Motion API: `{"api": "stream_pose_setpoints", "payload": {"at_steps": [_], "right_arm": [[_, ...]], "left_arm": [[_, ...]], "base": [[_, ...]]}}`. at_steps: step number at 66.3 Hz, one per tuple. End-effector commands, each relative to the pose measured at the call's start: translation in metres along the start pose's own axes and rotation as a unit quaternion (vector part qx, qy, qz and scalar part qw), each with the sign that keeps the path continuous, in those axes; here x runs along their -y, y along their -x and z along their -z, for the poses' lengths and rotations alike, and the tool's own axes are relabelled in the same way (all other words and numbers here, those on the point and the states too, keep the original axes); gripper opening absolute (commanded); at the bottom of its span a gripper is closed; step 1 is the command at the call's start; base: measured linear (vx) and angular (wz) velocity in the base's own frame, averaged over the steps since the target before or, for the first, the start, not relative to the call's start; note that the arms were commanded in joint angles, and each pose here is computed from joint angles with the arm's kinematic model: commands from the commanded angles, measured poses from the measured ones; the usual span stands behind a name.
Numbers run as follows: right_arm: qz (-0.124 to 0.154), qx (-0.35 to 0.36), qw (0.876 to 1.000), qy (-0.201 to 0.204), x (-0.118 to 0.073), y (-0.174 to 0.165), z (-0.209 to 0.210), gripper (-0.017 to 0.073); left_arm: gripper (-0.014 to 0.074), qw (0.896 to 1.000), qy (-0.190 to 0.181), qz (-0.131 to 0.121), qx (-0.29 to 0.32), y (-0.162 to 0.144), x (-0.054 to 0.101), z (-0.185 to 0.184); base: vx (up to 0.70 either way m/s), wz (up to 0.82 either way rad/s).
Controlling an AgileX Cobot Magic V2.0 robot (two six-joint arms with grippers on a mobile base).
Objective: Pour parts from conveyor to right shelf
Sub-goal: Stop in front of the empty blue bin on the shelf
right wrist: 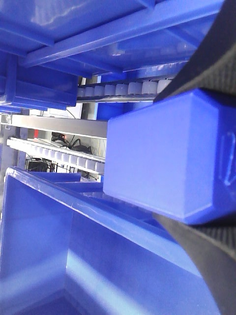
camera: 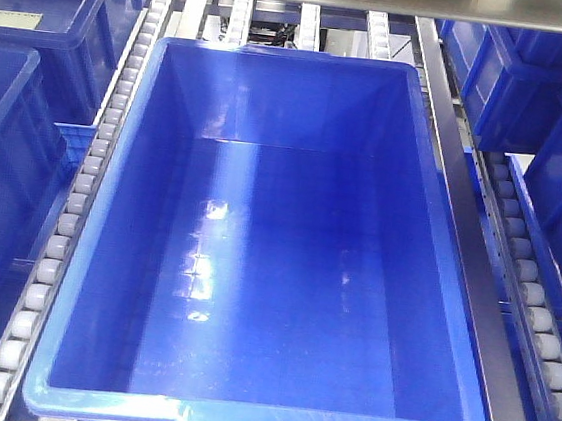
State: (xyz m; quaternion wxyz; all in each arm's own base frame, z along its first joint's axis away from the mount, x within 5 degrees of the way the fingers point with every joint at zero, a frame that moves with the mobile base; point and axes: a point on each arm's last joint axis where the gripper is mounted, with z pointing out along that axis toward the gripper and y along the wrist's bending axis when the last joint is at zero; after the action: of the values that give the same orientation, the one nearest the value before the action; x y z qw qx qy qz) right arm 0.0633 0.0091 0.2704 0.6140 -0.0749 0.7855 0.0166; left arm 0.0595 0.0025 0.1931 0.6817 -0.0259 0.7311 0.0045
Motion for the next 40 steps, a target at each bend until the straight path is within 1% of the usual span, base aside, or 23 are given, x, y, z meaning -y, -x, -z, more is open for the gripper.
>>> {"api": "stream_pose_setpoints", "payload": {"at_steps": [1,40], "right_arm": [[0.004,0.049,0.999,-0.009,0.0021,0.0157,0.0026,-0.0005],[0.003,0.049,0.999,-0.008,0.0019,0.0157,0.0026,-0.0005]], "left_arm": [[-0.0006,0.999,-0.004,0.008,0.04,0.0128,0.0007,-0.0001],[-0.0006,0.999,-0.004,0.008,0.04,0.0128,0.0007,-0.0001]], "base": [[0.01,0.01],[0.0,0.0]]}}
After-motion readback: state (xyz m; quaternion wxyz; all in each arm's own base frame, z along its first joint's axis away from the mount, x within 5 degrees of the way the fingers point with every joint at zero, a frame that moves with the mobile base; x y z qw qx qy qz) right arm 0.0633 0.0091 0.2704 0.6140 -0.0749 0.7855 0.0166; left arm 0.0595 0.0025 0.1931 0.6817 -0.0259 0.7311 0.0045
